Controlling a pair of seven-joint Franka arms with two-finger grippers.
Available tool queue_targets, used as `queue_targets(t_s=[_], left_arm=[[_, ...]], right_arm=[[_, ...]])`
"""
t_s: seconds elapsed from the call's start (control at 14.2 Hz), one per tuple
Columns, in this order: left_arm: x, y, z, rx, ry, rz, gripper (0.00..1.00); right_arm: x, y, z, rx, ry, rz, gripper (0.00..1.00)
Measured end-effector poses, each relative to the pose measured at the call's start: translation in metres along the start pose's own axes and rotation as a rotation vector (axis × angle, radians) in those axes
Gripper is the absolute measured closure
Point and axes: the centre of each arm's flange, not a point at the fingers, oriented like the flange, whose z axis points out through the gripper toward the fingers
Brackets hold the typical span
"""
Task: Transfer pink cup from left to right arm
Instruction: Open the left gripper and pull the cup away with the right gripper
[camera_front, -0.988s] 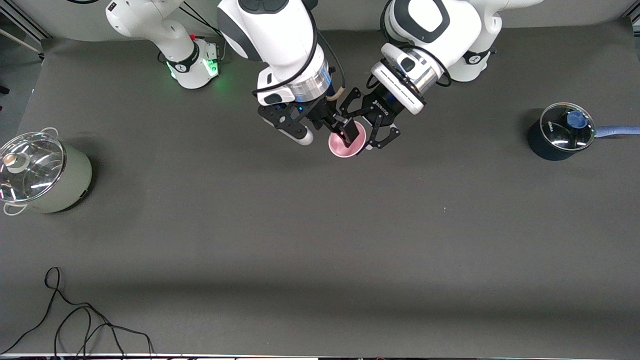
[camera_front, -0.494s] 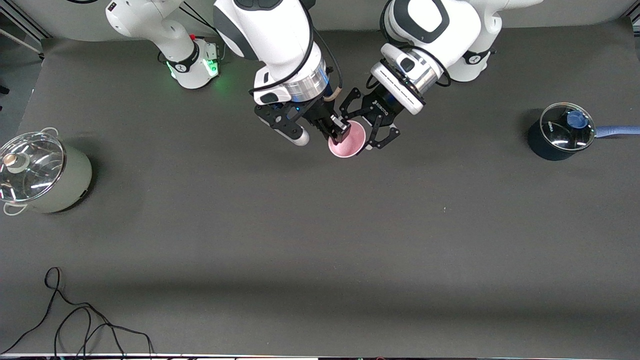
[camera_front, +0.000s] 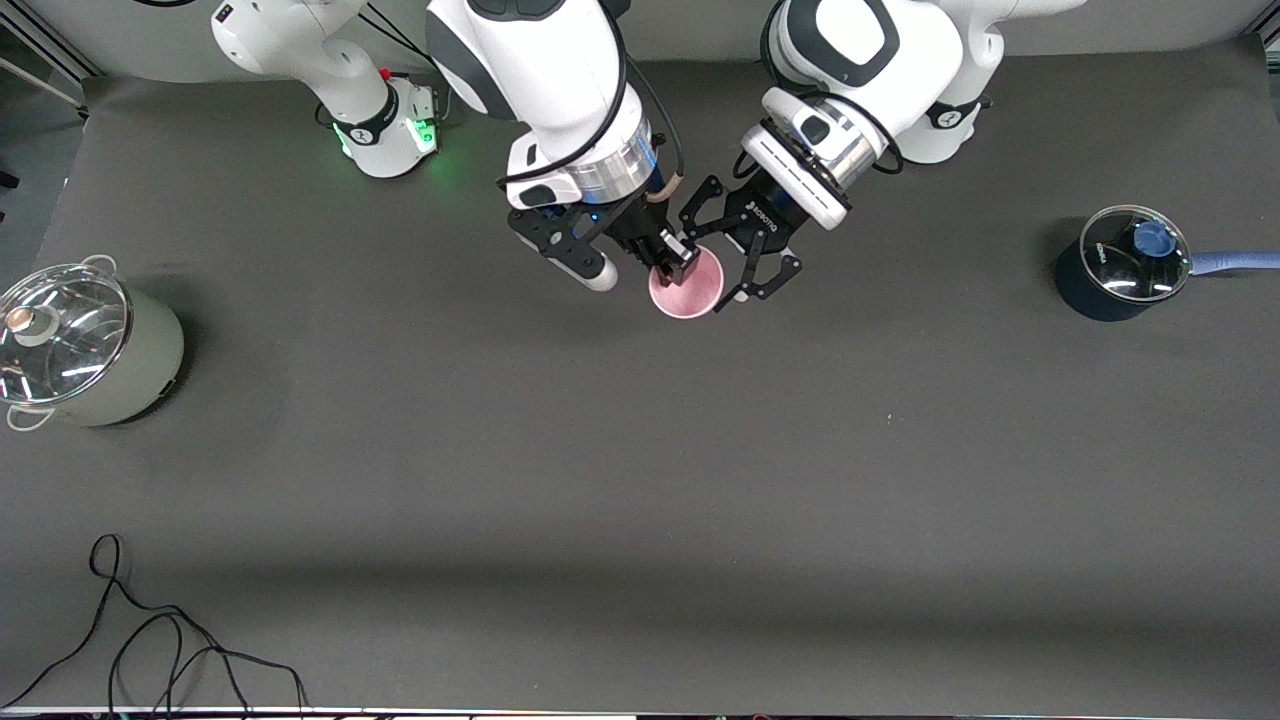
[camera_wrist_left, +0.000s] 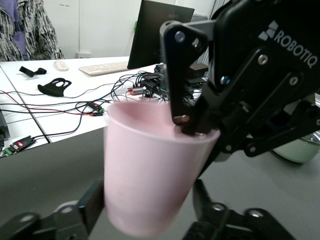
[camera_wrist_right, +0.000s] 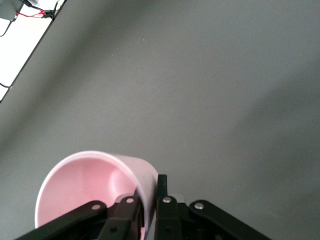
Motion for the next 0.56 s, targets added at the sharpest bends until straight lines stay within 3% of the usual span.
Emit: queue_targets(t_s=[0.07, 0.35, 0.56], left_arm=[[0.000, 0.000, 0.000, -0.001, 0.000, -0.001, 0.02], [0.000, 0.000, 0.001, -0.002, 0.001, -0.006, 0.00], [0.001, -0.002, 0.001, 0.000, 0.002, -0.012, 0.00]], right_arm=[[0.004, 0.000, -0.002, 0.004, 0.004, 0.004, 0.96], [0.016, 0.001, -0.011, 0.007, 0.010, -0.058, 0.96], [0.058, 0.021, -0.028, -0.093, 0.003, -0.201, 0.96]])
